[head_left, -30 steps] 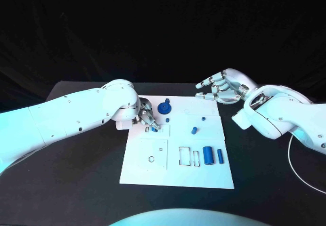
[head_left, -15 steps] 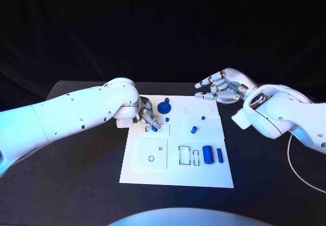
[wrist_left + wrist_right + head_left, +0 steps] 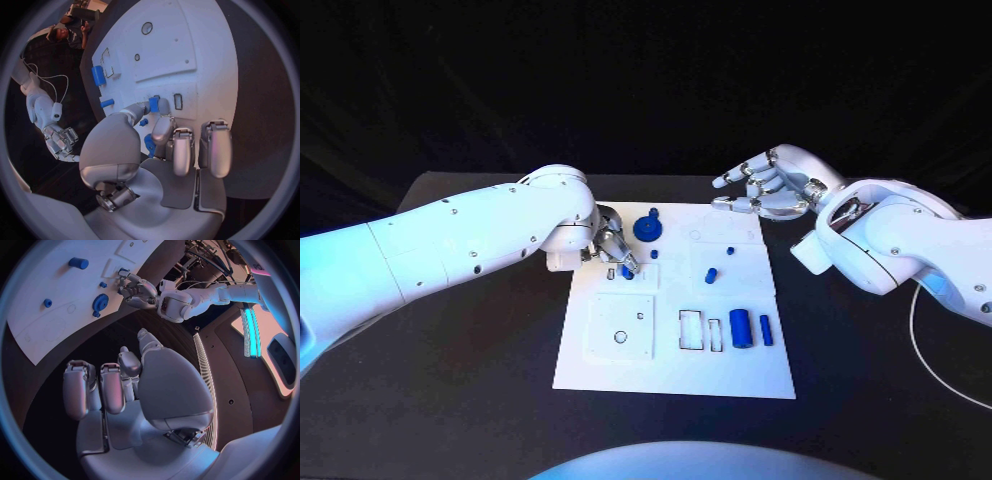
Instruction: Assemble the parts on the task board
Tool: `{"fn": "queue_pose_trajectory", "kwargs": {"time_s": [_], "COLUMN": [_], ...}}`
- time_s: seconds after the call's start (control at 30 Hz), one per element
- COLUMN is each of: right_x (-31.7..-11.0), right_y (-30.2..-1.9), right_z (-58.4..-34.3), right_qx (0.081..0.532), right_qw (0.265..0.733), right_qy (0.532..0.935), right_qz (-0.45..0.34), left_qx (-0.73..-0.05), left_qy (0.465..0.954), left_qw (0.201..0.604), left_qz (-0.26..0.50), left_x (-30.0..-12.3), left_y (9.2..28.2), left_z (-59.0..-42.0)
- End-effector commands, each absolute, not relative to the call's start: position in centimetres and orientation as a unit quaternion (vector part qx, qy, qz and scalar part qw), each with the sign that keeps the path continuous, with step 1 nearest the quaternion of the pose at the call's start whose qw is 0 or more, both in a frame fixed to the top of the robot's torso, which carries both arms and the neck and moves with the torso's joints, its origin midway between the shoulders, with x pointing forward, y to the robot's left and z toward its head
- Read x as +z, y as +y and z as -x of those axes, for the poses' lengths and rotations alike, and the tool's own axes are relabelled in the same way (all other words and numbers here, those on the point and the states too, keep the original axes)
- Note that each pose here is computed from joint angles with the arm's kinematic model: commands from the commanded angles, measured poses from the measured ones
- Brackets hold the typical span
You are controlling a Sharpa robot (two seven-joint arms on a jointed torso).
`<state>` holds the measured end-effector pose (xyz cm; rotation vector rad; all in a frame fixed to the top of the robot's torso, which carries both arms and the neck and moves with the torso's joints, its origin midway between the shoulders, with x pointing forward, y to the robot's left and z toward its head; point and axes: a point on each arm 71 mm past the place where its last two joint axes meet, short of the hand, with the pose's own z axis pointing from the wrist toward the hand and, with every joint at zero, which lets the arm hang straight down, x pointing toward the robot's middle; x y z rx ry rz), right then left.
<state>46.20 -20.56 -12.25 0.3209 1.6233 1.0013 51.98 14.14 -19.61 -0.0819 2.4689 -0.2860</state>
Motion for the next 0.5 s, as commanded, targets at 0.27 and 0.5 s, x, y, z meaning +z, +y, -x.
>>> {"fn": "queue_pose_trajectory", "kwargs": {"time_s": [0.27, 0.5], "right_x": [-12.25, -12.25], "right_y": [-20.38, -20.38], "right_z": [-46.04, -46.02], "right_qx": [0.431, 0.431], "right_qw": [0.565, 0.564], "right_qy": [0.692, 0.693], "right_qz": [-0.128, -0.127], "left_qx": [-0.051, -0.049], "left_qy": [0.95, 0.951], "left_qw": [0.307, 0.305], "left_qz": [0.025, 0.021], "left_x": [-21.06, -21.15], "left_y": [14.83, 14.79], "left_z": [-51.61, -51.58]}}
